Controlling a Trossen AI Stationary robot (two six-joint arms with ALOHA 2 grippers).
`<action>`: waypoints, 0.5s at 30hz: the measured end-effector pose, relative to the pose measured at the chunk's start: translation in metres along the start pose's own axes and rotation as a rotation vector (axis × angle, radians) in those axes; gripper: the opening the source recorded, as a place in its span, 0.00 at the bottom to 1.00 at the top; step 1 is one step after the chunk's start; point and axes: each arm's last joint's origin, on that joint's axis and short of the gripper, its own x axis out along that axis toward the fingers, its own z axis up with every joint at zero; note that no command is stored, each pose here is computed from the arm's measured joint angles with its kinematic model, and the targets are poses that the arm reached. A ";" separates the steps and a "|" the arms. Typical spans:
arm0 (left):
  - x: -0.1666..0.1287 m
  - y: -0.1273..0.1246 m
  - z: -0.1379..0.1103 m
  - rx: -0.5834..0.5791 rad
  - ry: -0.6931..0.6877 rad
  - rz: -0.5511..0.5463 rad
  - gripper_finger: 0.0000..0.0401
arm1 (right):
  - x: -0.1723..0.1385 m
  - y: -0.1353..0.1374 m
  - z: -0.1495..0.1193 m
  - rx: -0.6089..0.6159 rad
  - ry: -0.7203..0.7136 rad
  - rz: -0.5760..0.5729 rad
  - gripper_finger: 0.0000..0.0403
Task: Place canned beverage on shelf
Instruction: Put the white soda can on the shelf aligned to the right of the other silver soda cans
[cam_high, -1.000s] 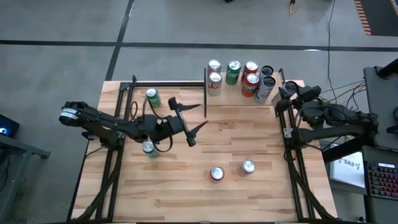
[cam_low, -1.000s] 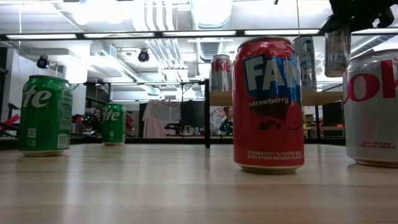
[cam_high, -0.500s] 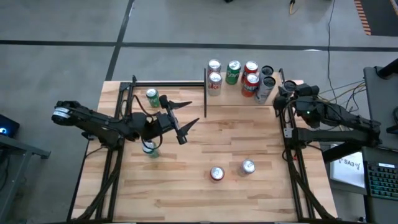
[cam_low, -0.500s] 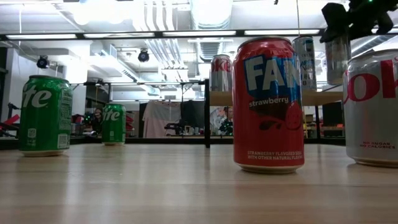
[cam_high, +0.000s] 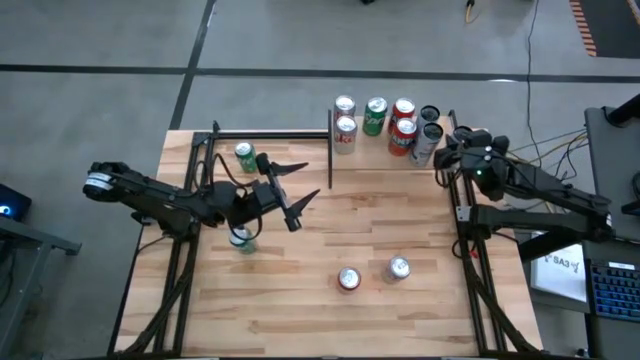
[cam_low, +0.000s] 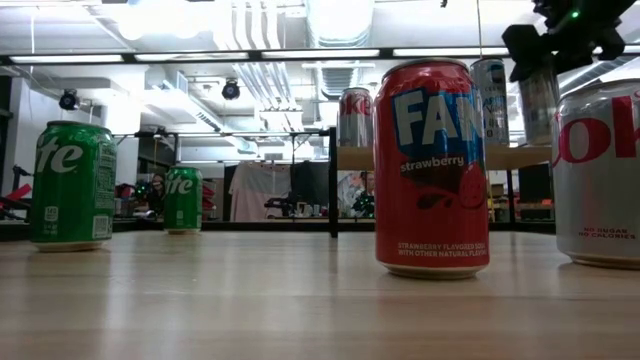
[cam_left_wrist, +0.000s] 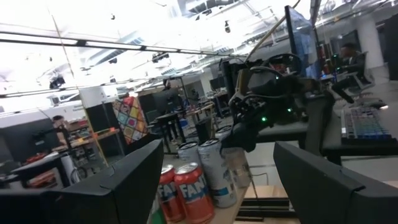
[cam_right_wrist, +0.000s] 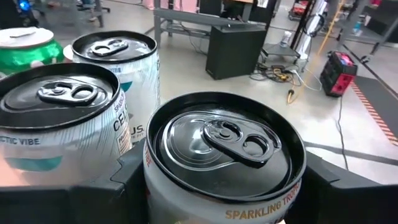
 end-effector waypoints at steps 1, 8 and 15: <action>0.000 0.000 0.000 0.005 0.002 0.008 0.72 | 0.000 0.000 0.000 0.004 0.001 -0.003 0.59; 0.000 0.003 0.000 0.033 0.034 0.076 0.72 | 0.002 0.001 0.001 0.038 -0.009 -0.028 0.59; 0.000 0.003 0.000 0.042 0.034 0.076 0.72 | 0.001 -0.001 0.000 0.069 -0.016 -0.048 0.59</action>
